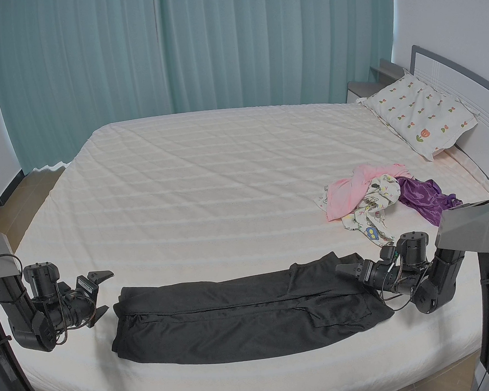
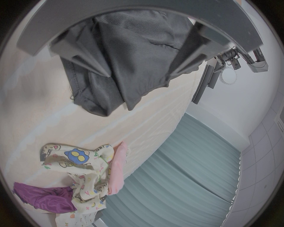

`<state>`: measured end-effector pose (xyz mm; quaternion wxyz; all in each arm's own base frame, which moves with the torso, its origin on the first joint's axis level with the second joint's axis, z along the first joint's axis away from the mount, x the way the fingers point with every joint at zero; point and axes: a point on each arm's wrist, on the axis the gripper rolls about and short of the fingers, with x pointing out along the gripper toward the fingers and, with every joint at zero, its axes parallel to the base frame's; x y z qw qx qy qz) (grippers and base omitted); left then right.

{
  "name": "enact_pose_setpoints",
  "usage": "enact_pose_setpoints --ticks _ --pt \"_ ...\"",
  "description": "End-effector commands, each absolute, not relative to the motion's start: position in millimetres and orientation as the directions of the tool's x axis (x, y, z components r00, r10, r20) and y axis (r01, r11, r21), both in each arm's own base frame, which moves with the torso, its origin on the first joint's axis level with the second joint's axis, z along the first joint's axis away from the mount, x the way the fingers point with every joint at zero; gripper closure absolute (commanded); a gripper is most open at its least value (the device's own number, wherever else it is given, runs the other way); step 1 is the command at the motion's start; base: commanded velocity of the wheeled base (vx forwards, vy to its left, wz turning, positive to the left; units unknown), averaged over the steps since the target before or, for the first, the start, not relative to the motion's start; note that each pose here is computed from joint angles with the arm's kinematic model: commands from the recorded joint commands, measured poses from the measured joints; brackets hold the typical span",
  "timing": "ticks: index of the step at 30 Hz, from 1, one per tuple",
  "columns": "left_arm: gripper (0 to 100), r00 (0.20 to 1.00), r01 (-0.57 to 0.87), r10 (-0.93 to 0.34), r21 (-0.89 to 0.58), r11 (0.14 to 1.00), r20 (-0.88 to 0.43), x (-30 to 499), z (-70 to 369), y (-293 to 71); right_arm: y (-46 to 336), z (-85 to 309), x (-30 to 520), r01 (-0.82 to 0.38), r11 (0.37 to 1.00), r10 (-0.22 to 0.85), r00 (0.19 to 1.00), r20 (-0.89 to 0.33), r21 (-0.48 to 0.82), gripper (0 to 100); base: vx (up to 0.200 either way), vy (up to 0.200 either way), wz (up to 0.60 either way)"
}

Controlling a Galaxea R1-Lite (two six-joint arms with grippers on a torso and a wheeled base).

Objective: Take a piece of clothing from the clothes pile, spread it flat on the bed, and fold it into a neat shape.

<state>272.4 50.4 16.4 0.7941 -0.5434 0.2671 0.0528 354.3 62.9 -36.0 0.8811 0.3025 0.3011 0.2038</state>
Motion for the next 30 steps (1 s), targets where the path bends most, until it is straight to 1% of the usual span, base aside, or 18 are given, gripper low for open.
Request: enact_pose_setpoints --ticks 1,5,18,29,30 --pt "0 0.85 -0.377 -0.208 -0.834 0.403 -0.485 272 15 50 62 -45 348 -0.151 0.738 0.539 0.719 -0.44 0.658 100 0.0 0.0 0.0" --pt "0 0.849 -0.38 -0.207 -0.833 0.403 -0.487 271 15 50 59 -45 339 -0.137 0.741 0.533 0.715 -0.452 0.657 100 0.0 0.0 0.0" --pt "0 0.844 -0.385 -0.209 -0.829 0.405 -0.494 269 14 50 49 -36 315 -0.137 0.745 0.52 0.733 -0.439 0.653 100 0.0 0.0 0.0" --pt "0 0.844 -0.389 -0.203 -0.827 0.405 -0.497 270 13 50 41 -40 311 -0.132 0.766 0.506 0.727 -0.463 0.63 100 0.0 0.0 0.0" --pt "0 0.844 -0.39 -0.202 -0.827 0.406 -0.497 270 13 50 41 -40 311 -0.13 0.766 0.506 0.725 -0.466 0.629 0 0.0 0.0 0.0"
